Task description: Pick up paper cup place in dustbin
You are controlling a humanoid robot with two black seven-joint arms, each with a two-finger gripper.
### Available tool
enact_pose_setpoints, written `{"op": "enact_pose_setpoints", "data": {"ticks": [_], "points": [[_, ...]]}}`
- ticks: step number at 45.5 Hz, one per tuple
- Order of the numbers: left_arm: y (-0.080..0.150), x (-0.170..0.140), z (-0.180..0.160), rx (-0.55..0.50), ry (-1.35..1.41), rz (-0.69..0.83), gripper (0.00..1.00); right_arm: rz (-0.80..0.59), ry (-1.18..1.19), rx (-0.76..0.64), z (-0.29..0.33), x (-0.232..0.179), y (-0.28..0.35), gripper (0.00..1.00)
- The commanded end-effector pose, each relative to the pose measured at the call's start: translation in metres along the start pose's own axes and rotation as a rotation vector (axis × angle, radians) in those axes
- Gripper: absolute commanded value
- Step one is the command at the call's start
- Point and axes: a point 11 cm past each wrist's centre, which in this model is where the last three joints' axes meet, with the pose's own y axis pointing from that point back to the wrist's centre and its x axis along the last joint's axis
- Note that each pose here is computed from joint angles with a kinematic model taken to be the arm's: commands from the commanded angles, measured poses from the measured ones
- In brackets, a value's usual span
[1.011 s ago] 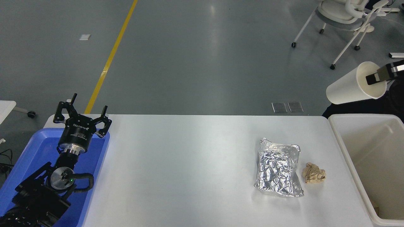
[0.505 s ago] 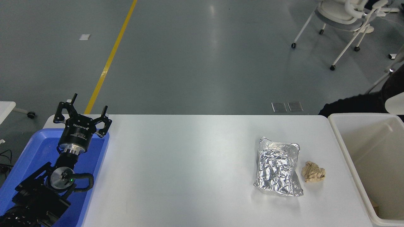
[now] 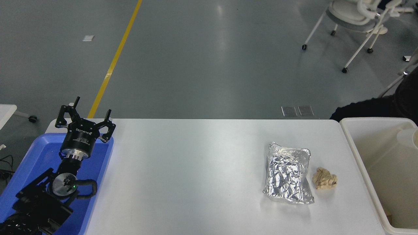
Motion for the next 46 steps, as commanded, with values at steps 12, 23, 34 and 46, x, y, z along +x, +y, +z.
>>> {"op": "enact_pose_setpoints", "data": {"ticks": [12, 23, 34, 46], "points": [[0.001, 0.001, -0.001, -0.001, 0.001, 0.003, 1.0, 0.041, -0.375, -0.08, 0.002, -0.07, -0.025, 0.0], [0.001, 0.001, -0.001, -0.001, 0.001, 0.003, 1.0, 0.054, -0.344, -0.096, 0.008, -0.08, -0.025, 1.0], [0.001, 0.001, -0.001, -0.001, 0.001, 0.003, 1.0, 0.024, -0.256, -0.079, 0.001, -0.074, -0.026, 1.0], [0.0, 0.0, 0.0, -0.001, 0.001, 0.002, 1.0, -0.032, -0.078, 0.026, -0.045, -0.006, -0.014, 1.0]]}}
